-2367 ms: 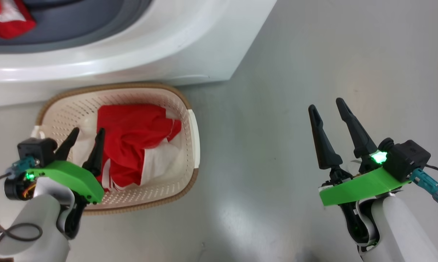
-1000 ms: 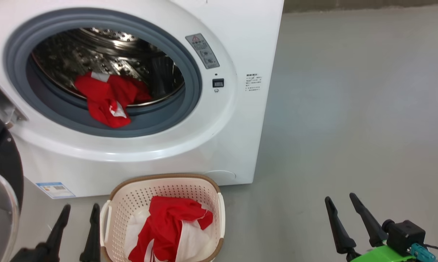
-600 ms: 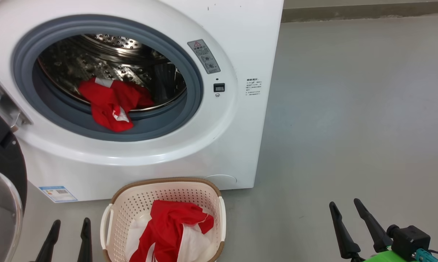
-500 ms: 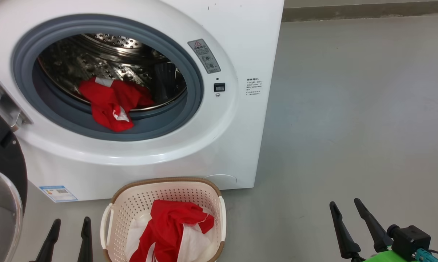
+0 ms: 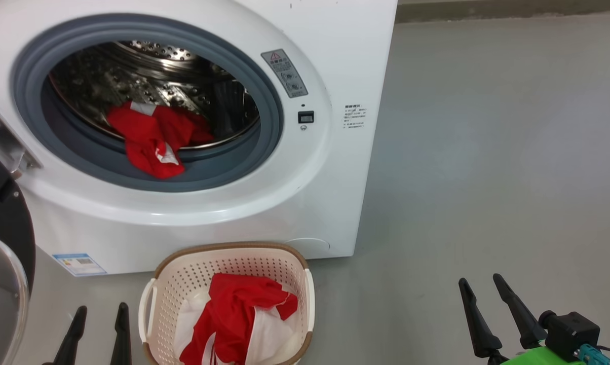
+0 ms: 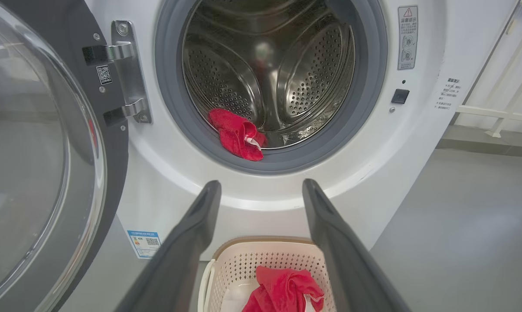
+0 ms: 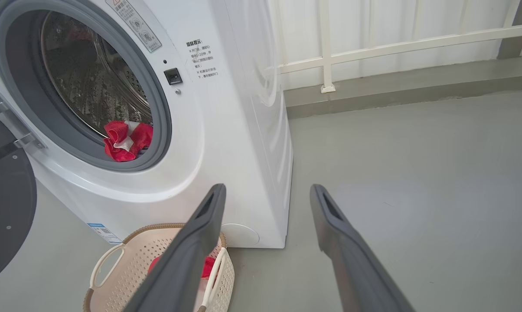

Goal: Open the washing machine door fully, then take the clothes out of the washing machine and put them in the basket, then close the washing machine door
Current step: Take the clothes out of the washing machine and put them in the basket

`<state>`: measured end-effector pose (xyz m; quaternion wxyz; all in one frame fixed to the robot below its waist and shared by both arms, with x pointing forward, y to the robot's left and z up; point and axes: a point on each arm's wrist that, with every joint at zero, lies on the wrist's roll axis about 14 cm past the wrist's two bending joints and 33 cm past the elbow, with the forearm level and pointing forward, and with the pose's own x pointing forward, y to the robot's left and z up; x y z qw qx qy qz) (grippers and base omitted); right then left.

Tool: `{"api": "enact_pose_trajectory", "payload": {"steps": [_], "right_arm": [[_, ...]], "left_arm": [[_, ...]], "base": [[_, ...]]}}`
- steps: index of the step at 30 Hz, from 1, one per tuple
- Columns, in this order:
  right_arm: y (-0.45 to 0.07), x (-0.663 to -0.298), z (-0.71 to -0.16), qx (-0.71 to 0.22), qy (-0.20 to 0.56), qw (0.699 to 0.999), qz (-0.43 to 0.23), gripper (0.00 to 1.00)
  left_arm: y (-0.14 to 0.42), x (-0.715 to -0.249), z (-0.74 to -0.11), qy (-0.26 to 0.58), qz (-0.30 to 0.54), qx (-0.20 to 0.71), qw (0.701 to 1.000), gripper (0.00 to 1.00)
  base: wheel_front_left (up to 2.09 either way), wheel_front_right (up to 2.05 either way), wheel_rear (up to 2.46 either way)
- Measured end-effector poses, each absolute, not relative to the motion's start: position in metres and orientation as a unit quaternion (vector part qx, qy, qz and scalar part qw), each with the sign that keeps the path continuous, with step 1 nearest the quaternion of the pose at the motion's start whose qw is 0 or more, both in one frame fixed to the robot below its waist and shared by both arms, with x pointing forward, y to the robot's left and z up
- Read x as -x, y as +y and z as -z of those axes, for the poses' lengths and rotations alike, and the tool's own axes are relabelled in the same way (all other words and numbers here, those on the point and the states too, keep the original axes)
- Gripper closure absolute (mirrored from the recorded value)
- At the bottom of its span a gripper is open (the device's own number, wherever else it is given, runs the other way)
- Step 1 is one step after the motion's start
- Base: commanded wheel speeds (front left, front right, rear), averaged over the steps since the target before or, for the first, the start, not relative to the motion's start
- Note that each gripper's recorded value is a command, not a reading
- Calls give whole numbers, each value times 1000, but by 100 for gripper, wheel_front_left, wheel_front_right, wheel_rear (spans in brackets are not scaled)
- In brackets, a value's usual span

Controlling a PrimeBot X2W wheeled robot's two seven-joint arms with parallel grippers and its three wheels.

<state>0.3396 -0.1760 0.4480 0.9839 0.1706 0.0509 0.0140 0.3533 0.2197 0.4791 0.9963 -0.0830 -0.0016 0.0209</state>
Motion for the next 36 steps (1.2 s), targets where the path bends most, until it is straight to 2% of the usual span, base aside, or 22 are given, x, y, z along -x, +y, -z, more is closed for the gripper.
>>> {"api": "enact_pose_trajectory", "payload": {"steps": [8,25,36], "right_arm": [[-167,-359,-445,-182,54,982,-18,0],[-165,-399,-426,-182,72,980,-15,0],[-169,-411,-412,-188,85,978,-5,0]], "left_arm": [[209,-388,-466,19,1,70,997,0],[179,-517,-431,90,87,-55,991,0],[166,-586,-422,134,96,-81,983,0]], "base": [[0,0,0],[0,0,0],[0,0,0]]}}
